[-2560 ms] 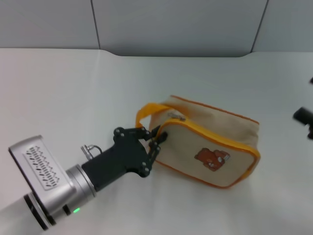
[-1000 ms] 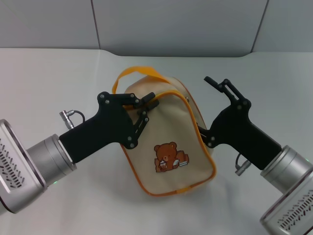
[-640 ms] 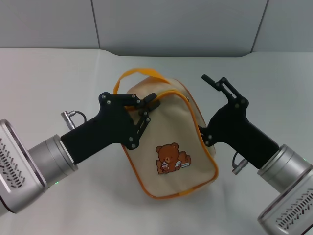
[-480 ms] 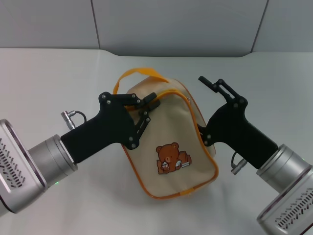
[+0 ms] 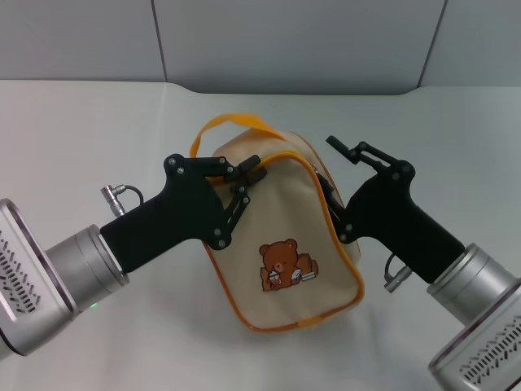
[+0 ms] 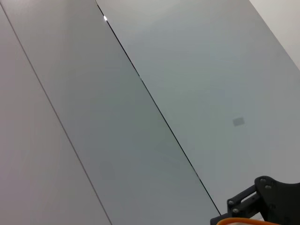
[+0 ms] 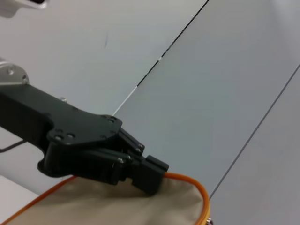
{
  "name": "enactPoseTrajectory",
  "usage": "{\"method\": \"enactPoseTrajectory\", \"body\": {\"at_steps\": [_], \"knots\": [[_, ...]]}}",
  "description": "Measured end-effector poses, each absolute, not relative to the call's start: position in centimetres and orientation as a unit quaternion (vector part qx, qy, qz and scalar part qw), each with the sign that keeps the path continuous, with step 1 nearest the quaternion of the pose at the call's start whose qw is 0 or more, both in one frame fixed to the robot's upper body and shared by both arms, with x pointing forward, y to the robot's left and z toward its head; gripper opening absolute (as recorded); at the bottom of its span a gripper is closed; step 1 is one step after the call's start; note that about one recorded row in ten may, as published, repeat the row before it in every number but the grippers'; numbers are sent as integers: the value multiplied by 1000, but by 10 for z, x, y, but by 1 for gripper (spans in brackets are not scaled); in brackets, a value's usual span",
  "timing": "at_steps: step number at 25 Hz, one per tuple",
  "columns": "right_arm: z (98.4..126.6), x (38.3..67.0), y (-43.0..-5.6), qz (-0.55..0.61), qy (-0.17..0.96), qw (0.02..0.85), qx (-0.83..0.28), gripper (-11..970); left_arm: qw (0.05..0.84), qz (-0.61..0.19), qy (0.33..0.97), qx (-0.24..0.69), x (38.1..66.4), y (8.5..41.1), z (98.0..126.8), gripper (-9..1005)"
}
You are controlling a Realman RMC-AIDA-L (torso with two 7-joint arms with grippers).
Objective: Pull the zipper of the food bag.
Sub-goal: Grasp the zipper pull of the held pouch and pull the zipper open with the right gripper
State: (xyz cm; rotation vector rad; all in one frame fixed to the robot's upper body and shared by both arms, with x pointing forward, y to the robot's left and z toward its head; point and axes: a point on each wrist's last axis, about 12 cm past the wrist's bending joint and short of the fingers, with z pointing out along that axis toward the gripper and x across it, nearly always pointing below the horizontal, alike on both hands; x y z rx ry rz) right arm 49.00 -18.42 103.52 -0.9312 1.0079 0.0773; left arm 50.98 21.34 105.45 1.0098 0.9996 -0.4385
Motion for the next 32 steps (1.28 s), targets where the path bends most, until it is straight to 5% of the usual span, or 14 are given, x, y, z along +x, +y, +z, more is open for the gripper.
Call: {"method": "enactPoseTrajectory", "body": {"at_steps": [15, 26, 32], "knots": [[1033, 483, -178, 26, 457, 771, -443, 274, 736, -198, 457, 458, 511, 213, 1055, 56], [1029, 479, -179, 20, 464, 766, -445, 35, 736, -199, 457, 457, 511, 213, 1055, 56], [1008, 445, -200, 6, 518, 744, -422, 21, 738, -196, 459, 455, 512, 214, 1055, 56]]}}
